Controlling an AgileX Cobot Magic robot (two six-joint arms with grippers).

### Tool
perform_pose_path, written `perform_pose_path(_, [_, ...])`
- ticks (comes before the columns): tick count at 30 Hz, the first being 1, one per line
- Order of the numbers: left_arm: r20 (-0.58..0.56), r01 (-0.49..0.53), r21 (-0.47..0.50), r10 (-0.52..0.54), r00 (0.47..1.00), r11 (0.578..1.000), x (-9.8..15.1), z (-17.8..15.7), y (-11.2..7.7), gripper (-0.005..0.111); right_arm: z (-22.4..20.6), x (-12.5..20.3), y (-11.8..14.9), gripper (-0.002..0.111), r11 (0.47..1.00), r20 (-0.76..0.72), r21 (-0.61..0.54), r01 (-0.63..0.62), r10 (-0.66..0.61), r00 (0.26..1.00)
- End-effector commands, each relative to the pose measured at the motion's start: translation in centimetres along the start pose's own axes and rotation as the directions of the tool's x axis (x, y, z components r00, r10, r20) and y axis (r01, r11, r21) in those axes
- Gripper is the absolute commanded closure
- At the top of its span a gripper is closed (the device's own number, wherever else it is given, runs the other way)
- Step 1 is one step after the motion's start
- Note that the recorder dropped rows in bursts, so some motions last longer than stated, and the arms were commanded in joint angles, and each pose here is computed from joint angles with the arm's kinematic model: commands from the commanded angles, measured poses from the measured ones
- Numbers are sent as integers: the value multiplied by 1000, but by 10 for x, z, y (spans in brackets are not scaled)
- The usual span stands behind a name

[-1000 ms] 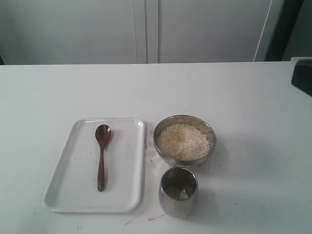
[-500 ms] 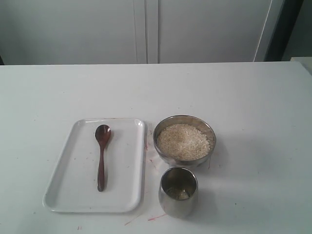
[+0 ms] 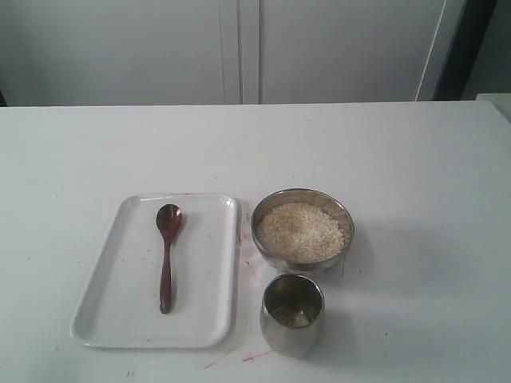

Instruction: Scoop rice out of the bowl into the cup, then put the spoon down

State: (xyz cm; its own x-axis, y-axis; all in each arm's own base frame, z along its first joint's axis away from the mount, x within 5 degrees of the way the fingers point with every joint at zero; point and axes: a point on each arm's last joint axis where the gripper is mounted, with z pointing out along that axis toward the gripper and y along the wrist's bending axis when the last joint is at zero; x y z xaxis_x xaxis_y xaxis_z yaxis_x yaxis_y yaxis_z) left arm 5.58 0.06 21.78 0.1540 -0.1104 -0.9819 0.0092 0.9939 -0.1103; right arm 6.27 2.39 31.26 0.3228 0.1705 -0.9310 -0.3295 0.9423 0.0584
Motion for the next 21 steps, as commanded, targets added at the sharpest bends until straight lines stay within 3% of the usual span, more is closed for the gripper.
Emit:
perform_pose_path(1, [11,6,7,-6,1000,1000,-3,0,-1,92,-16,18,-9,67,995,20,104,-12,10,1000])
perform_pose_path(18, [11,6,7,-6,1000,1000,-3,0,-1,92,-43,67,-23,67,940,-73,297,166,-151,986])
perform_pose_path(21, [11,6,7,-6,1000,1000,-3,0,-1,92,-45,76,-26,67,932,-174,311,188,-139,975])
